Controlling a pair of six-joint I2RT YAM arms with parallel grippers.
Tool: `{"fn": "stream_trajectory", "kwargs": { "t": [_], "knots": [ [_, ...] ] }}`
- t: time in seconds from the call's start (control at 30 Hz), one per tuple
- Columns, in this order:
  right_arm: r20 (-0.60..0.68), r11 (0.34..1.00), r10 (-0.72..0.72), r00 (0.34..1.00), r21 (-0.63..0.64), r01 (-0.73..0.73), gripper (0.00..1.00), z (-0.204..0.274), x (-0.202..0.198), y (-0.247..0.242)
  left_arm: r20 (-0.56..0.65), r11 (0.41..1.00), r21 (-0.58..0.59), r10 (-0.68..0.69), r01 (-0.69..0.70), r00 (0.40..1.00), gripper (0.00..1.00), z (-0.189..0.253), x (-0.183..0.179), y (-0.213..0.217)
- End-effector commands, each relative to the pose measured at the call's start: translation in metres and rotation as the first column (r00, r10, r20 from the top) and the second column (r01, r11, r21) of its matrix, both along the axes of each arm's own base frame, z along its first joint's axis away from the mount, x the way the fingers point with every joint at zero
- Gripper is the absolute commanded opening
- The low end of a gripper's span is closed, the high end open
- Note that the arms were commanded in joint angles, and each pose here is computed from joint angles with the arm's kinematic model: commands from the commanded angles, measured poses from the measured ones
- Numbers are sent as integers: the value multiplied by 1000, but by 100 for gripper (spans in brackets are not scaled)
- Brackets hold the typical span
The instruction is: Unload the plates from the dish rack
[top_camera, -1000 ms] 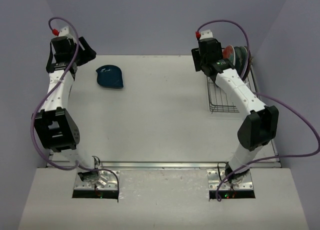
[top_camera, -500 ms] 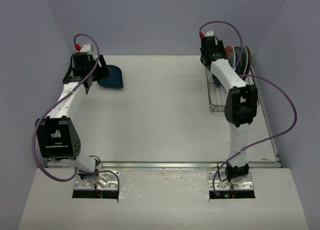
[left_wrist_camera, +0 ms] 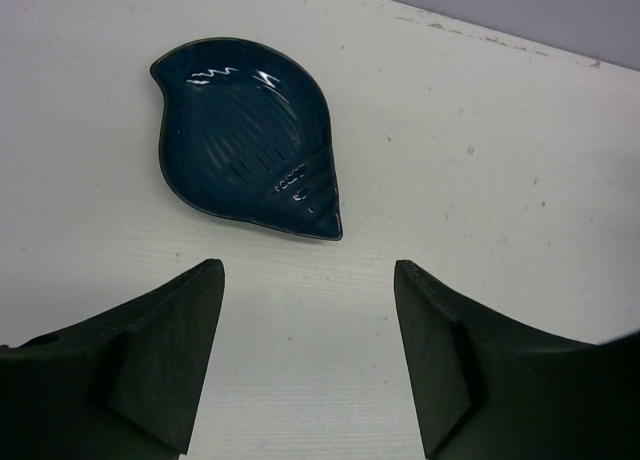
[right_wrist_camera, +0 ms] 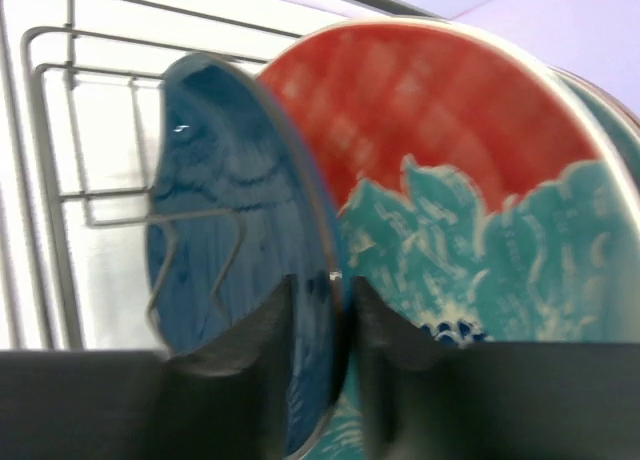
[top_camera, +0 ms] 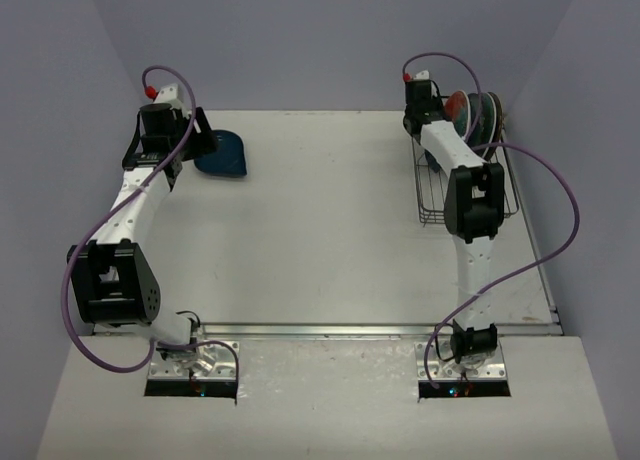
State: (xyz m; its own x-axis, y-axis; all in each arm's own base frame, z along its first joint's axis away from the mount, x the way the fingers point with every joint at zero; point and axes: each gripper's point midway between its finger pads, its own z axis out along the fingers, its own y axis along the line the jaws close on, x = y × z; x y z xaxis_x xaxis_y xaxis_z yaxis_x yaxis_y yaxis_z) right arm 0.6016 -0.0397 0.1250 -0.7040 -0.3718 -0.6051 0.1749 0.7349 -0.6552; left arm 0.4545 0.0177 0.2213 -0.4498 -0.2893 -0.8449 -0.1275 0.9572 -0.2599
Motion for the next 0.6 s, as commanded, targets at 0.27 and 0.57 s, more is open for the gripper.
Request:
{"fn": "stream_trajectory", "kwargs": {
  "t": [0.27, 0.57],
  "knots": [
    [99, 997, 15, 995, -74, -7, 0, 32, 13, -6, 39, 999, -14, -31, 31, 999, 67, 10, 2, -8],
    [257, 990, 10, 966, -135, 26, 0, 102, 9, -9, 40, 999, -18, -35, 35, 999, 68, 10, 3, -9]
  ]
}}
